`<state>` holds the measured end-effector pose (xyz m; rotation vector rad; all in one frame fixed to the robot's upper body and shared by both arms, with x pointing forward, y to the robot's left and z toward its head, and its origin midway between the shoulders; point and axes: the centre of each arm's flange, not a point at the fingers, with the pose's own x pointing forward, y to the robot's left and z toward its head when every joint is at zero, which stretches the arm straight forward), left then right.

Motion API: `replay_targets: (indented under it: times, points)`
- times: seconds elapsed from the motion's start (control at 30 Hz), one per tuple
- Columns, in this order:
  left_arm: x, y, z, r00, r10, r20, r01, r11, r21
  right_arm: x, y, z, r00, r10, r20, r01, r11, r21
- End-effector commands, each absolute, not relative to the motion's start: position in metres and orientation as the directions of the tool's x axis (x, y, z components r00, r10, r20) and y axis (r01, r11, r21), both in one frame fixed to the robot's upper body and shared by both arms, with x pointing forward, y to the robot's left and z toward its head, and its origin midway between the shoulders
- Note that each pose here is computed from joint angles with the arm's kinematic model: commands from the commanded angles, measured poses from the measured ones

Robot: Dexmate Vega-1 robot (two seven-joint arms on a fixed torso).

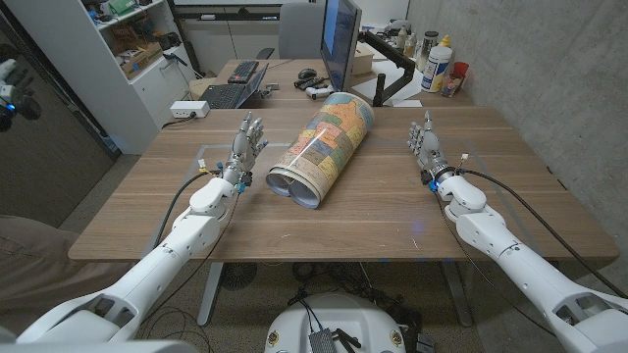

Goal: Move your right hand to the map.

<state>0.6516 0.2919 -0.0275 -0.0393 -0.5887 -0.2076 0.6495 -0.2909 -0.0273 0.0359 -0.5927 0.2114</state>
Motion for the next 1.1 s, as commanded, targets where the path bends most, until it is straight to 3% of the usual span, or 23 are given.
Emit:
replay_targets:
  times: [0.03,0.63,1.1]
  points:
    - [0.651,0.287,-0.027,0.81,-0.2,0.552,0.223,0.974,0.026,0.643,-0.294,-0.031,0.811,0.179,0.557,-0.203,0.979,-0.019]
    - [0.648,0.285,-0.029,0.805,-0.21,0.554,0.233,0.972,0.03,0.638,-0.293,-0.027,0.794,0.184,0.58,-0.212,0.977,-0.02]
    - [0.646,0.281,-0.033,0.807,-0.222,0.546,0.239,0.97,0.041,0.626,-0.299,-0.015,0.777,0.179,0.603,-0.145,0.984,-0.106]
